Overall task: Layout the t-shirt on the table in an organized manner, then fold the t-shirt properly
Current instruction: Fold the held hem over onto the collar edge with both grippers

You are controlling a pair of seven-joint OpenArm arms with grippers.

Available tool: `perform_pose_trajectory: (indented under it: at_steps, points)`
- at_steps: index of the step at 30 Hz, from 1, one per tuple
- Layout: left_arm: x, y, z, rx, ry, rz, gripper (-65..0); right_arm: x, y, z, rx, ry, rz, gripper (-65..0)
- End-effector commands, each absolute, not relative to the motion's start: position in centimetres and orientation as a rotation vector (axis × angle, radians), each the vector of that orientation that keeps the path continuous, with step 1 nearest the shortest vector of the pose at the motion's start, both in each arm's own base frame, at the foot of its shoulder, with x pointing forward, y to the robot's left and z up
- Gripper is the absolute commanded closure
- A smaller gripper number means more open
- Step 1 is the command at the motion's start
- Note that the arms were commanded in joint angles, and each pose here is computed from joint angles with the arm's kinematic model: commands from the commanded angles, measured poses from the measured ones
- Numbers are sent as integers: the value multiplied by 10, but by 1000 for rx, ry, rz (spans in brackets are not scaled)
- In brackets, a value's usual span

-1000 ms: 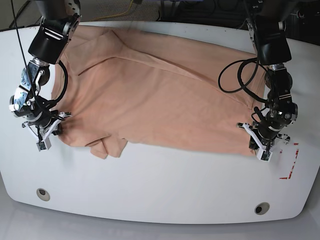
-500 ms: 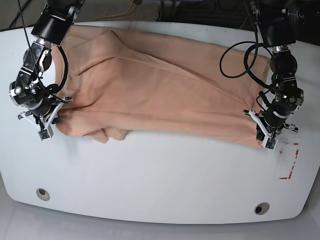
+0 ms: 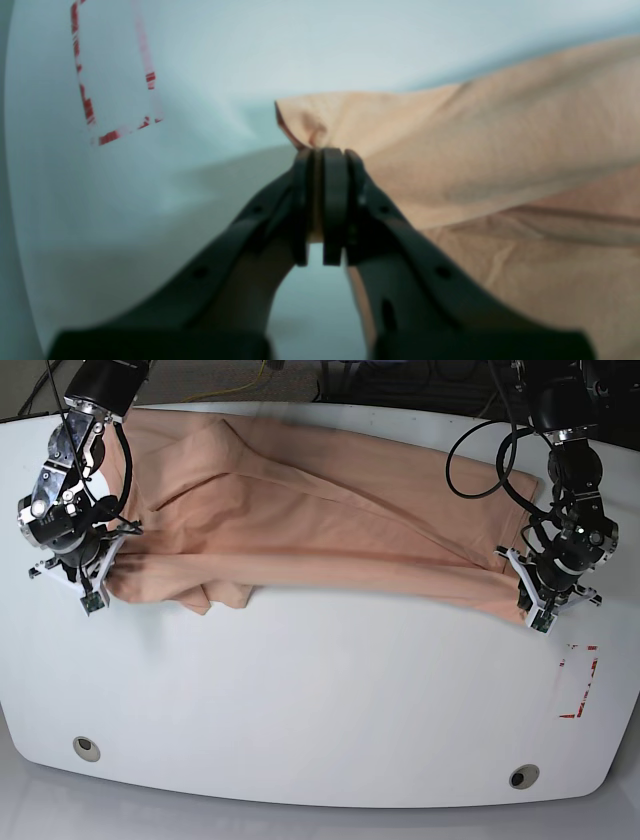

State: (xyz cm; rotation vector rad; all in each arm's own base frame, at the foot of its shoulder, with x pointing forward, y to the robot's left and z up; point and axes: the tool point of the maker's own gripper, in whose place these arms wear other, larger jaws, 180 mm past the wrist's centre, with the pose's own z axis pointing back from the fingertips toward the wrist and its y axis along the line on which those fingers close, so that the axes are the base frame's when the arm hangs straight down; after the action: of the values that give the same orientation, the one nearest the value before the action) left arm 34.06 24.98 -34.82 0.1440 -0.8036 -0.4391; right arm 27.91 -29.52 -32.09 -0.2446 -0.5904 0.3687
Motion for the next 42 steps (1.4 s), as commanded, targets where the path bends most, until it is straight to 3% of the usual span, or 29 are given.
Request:
perform_pose_trajectory:
  at_steps: [1, 15, 17, 20, 22, 25, 26, 29, 32, 42]
  points:
    - [339, 264, -335, 192, -806, -453, -22, 272, -302, -313, -288, -572, 379, -9]
    - [282, 279, -360, 232, -635, -511, -25, 223, -303, -346, -273, -407, 397, -13]
    - [275, 280, -365, 230, -616, -514, -25, 216, -303, -350, -269, -388, 399, -33]
    - [268, 281, -370, 226, -597, -517, -29, 208, -303, -355, -265, -364, 402, -122]
    - [264, 281, -373, 225, -584, -517, -65, 203, -305, -357, -268, -350, 400, -220]
    - [259, 281, -376, 223, -573, -515, -179, 201, -306, -358, -271, -345, 399, -368]
    - [258, 282, -377, 222, -570, -514, -258, 201, -306, -358, -271, -345, 399, -440]
    - [258, 282, -377, 224, -570, -509, -424, 201, -308, -357, -276, -344, 401, -559]
    - [260, 286, -375, 241, -580, -468, -519, 203, -315, -353, -290, -354, 379, -592]
    - [284, 297, -356, 291, -664, -354, -523, 247, -322, -319, -292, -556, 288, -586]
